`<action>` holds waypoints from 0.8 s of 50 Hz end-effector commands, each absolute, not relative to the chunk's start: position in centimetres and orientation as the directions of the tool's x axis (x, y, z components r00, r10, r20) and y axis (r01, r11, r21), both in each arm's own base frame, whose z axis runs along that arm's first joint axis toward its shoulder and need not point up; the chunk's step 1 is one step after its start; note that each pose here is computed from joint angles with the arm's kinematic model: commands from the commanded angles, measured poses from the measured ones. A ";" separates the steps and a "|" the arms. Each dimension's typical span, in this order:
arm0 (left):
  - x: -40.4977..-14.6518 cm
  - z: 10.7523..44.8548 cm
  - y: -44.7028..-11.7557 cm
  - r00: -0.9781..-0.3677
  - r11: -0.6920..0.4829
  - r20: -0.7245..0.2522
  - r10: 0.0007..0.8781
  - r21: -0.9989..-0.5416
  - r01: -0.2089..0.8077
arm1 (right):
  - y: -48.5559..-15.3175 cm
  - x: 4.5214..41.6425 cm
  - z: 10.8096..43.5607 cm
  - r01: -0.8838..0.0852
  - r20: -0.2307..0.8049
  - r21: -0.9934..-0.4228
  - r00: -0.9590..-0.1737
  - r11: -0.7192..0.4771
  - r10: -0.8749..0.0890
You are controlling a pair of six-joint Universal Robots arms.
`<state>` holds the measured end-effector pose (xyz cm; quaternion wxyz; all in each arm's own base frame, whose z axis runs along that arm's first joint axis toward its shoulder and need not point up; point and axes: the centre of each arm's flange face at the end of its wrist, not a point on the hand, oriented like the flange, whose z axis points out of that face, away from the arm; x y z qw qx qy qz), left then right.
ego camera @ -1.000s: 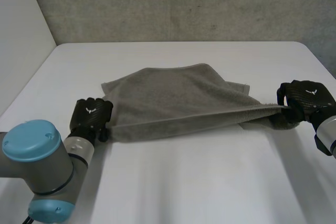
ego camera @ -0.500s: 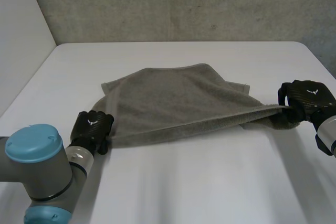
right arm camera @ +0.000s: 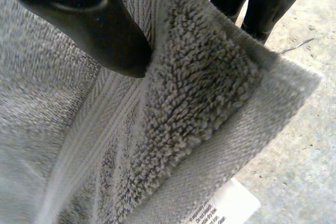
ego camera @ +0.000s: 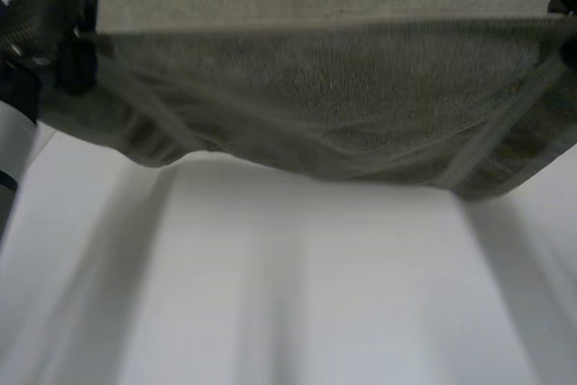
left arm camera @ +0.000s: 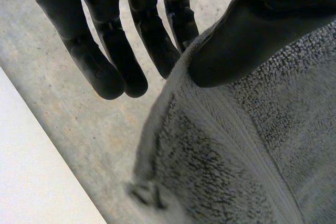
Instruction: Fold the towel.
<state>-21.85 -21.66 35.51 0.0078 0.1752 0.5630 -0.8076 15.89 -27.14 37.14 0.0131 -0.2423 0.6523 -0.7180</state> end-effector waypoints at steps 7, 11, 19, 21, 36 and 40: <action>-24.1 27.8 -26.9 -0.879 0.007 -0.350 0.323 -0.928 0.372 | -30.1 19.7 29.3 -0.669 0.528 -0.737 -0.655 0.091 -0.541; -25.5 24.6 -30.1 -0.855 0.056 -0.383 0.349 -0.902 0.428 | -32.8 21.6 26.6 -0.727 0.582 -0.680 -0.614 0.095 -0.533; -27.8 28.3 -35.8 -0.861 -0.135 -0.437 0.261 -0.900 0.415 | -39.1 25.1 32.4 -0.612 0.658 -0.752 -0.720 -0.246 -0.219; -28.1 30.5 -36.4 -0.880 -0.199 -0.413 0.233 -0.906 0.373 | -40.0 25.4 34.6 -0.556 0.622 -0.758 -0.774 -0.342 -0.120; -27.2 39.8 -36.4 -0.972 -0.535 -0.122 0.201 -0.845 -0.005 | -37.1 24.3 38.0 -0.374 0.485 -0.747 -0.872 -0.550 -0.066; -26.6 36.3 -36.9 -0.970 -0.443 -0.138 0.201 -0.896 0.036 | -36.8 24.4 35.0 -0.395 0.513 -0.789 -0.846 -0.471 -0.149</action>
